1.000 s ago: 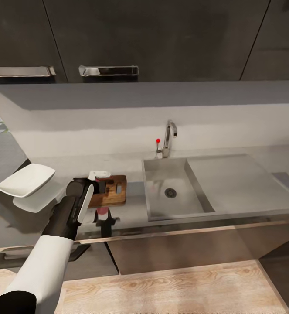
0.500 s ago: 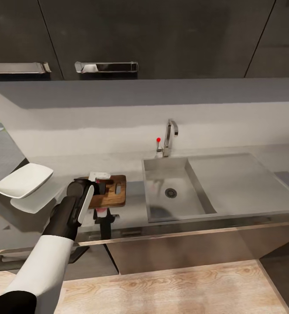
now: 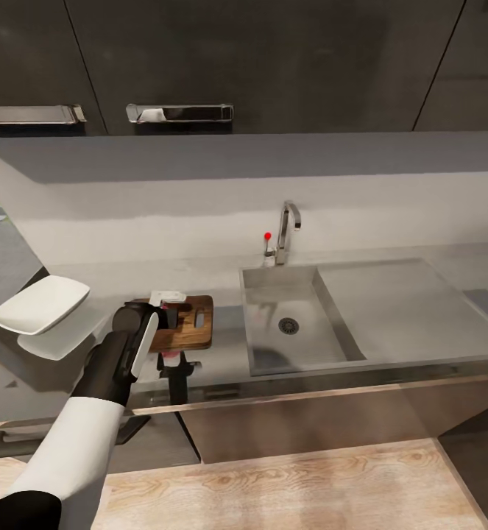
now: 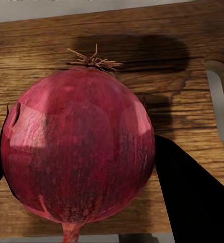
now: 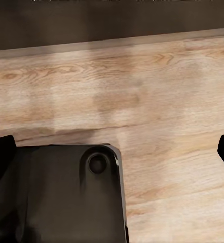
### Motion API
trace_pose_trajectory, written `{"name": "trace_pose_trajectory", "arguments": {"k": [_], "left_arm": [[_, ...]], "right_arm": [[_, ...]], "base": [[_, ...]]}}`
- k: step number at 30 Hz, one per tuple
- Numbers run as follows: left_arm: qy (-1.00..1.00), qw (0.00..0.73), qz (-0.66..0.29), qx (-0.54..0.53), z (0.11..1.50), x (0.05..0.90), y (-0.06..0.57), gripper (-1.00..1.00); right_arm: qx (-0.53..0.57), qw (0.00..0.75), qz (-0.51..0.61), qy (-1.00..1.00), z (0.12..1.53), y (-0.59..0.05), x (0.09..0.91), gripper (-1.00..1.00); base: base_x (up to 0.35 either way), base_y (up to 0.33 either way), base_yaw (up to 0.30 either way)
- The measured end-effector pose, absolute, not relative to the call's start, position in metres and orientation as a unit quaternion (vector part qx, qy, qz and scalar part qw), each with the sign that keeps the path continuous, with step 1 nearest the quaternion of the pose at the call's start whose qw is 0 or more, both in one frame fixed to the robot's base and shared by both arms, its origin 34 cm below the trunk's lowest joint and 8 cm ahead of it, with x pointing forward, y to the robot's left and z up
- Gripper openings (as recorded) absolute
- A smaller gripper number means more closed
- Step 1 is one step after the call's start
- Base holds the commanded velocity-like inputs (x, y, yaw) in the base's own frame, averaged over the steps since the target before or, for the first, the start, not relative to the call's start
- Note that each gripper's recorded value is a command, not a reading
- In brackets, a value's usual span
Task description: In the kitchen, take the Vidalia onion out of the sink, dice it on the chopping board with the paring knife, put the diced onion into the bowl on the countertop, then place both the paring knife and the chopping board into the sink.
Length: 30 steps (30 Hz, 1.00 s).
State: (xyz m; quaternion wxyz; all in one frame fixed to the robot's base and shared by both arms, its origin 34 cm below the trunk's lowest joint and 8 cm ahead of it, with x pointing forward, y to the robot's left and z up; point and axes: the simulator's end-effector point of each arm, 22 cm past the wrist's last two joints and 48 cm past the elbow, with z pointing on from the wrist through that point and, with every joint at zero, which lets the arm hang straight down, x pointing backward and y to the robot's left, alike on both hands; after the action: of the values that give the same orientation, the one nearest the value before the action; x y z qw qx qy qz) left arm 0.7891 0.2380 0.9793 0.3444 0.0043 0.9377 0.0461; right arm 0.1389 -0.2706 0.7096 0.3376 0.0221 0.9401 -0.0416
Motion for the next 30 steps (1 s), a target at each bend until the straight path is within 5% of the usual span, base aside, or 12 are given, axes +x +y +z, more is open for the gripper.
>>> {"name": "trace_pose_trajectory", "arguments": {"k": [30], "left_arm": [[0.94,0.337,0.048,0.005,0.9733,0.7871,0.24,-1.0]], "right_arm": [[0.022,0.336,-0.042,0.941,0.7094,-0.2712,0.1381,1.0]], "base": [[0.048,0.035,0.0]]}}
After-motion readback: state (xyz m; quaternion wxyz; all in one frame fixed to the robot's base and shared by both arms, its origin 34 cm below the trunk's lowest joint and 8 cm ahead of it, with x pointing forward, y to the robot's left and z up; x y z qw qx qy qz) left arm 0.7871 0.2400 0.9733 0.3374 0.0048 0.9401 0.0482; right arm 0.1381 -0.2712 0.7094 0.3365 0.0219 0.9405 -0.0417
